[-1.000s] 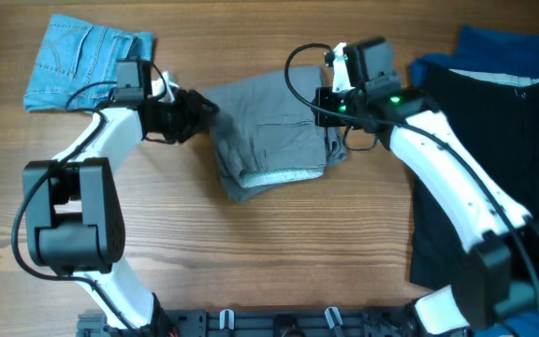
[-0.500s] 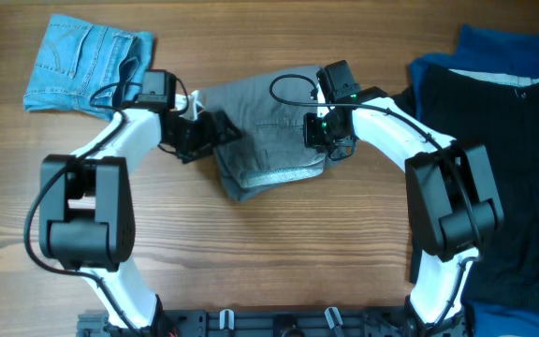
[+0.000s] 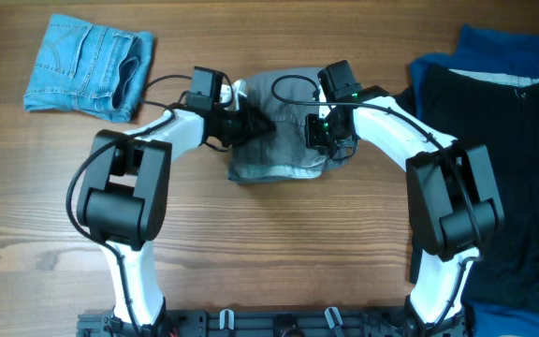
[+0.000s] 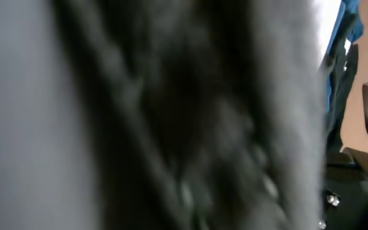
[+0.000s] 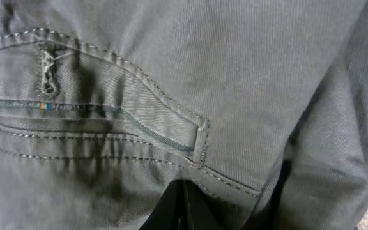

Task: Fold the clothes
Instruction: 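Lift the folded shorts with both grippers and carry onto the jeans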

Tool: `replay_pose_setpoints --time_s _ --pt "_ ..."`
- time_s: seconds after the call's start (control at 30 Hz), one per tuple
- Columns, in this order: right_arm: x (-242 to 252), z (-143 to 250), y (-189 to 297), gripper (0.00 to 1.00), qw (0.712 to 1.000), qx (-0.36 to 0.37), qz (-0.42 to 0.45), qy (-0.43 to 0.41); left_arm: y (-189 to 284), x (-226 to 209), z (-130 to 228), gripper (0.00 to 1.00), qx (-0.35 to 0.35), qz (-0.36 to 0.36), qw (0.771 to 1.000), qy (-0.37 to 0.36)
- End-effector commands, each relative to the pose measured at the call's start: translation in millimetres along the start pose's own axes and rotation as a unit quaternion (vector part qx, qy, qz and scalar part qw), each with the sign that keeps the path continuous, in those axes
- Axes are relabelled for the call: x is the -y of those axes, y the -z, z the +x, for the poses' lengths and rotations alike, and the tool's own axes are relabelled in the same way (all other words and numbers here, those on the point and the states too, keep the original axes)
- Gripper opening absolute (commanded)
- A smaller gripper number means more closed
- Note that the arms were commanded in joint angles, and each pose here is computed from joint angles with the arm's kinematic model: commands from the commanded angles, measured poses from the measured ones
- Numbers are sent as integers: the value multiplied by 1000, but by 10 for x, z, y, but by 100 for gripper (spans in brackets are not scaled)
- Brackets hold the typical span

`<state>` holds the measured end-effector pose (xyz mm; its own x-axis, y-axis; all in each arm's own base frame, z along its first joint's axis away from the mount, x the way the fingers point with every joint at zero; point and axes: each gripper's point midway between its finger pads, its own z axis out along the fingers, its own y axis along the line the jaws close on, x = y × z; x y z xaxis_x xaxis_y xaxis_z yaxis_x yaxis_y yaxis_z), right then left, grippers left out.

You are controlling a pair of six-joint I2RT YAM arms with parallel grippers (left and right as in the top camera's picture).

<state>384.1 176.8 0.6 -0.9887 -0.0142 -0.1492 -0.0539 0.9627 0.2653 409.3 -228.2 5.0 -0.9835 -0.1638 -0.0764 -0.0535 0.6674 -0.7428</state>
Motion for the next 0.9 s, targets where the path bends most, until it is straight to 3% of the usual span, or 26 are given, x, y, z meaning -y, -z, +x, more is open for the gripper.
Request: replay_pose_setpoints --time_s 0.0,0.1,0.23,0.33,0.43,0.6,0.7,0.73,0.87 --pt "117 241 -169 4 999 -49 17 -12 -305 -634 494 8 -60 -85 994 26" --pt "176 219 149 4 999 -41 18 -11 -92 -569 426 4 -62 -70 996 11" --pt "160 -37 724 4 999 36 0 6 445 -363 109 4 -18 -61 998 -10" --pt "97 -211 1121 4 995 100 -14 13 1175 -7 -288 4 66 -37 997 -34" --pt "71 -220 1208 4 994 110 -17 15 1856 274 -644 4 159 -13 986 -46" --pt "79 -184 1189 4 995 101 -17 12 3172 291 -1517 4 382 9 923 -45" --pt "98 -117 1176 4 996 87 -13 9 3517 -6 -1843 4 466 -11 885 -9" --pt "109 -81 1169 4 997 80 -11 7 3618 -217 -1977 4 499 -18 866 33" --pt "154 75 1148 4 999 48 -2 3 3687 -591 -2373 4 567 26 820 78"
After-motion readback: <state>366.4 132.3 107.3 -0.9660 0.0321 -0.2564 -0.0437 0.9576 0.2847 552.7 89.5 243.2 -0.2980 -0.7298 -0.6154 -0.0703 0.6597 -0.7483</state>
